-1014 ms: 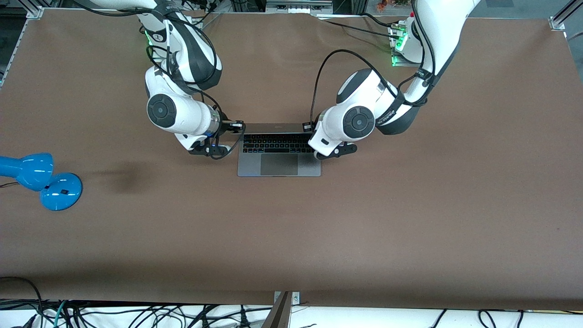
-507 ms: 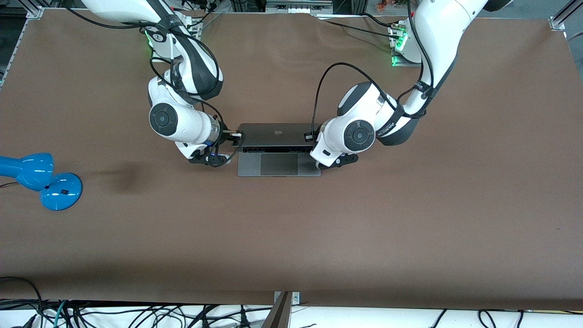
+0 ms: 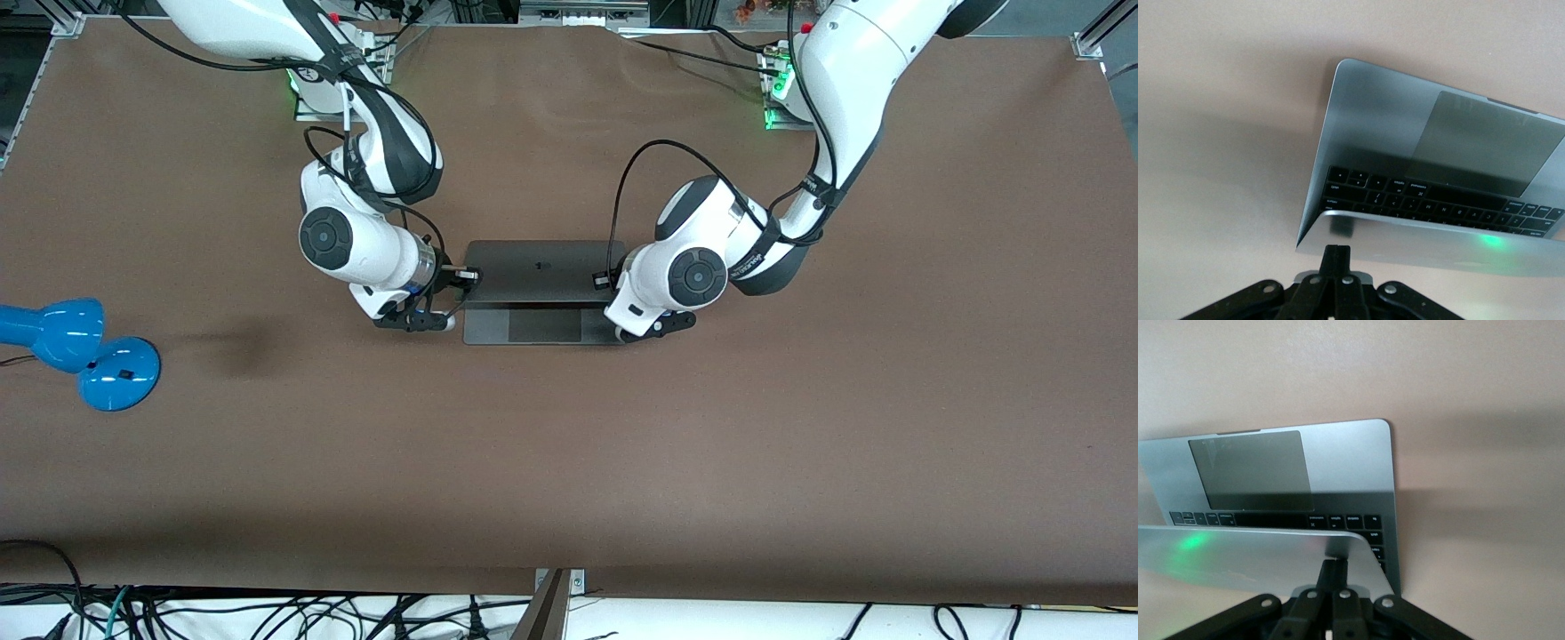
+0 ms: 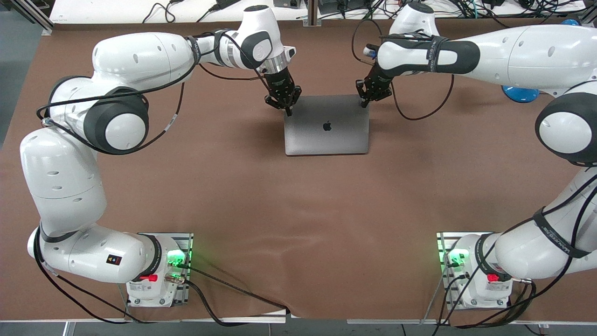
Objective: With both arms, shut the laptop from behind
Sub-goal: 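Push the screen forward with both grippers, tilting it toward the keyboard, then press the lid down with both grippers until the laptop shuts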
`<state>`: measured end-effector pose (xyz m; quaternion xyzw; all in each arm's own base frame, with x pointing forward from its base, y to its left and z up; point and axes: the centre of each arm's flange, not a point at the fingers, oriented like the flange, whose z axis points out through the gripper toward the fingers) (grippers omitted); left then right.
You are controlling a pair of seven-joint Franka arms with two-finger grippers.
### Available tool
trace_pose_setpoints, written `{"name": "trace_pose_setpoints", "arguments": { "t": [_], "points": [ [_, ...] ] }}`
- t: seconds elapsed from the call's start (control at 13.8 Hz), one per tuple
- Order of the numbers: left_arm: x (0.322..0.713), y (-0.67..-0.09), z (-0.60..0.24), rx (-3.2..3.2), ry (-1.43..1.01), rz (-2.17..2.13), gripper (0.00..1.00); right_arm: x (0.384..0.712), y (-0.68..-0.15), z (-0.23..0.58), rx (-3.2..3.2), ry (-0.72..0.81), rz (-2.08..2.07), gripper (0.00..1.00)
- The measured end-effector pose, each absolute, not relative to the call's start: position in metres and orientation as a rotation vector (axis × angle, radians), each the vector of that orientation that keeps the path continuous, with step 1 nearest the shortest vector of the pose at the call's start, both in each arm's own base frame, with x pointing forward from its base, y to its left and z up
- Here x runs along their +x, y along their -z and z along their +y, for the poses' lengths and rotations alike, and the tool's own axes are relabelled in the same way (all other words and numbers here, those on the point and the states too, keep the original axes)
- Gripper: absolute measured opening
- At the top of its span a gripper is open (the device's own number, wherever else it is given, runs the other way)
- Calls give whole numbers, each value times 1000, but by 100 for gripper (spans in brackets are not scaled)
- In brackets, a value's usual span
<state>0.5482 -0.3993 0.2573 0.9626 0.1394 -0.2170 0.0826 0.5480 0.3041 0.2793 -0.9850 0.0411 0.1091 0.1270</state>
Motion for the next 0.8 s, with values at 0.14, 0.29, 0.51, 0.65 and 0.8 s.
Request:
{"name": "trace_pose_setpoints", "arguments": {
  "t": [0.14, 0.29, 0.51, 0.65, 0.8],
  "points": [
    [551, -249, -398, 2869, 641, 429, 1, 554, -278, 306, -2860, -313, 122, 2],
    [552, -242, -398, 2874, 631, 430, 1, 558, -273, 307, -2856, -312, 124, 2],
    [552, -234, -398, 2878, 629, 428, 1, 566, -262, 306, -2863, -290, 119, 2],
    [552, -231, -398, 2877, 629, 431, 1, 570, -255, 307, -2861, -287, 122, 2],
    [553, -228, -398, 2874, 626, 435, 1, 574, -249, 307, -2865, -283, 116, 2]
  ]
}}
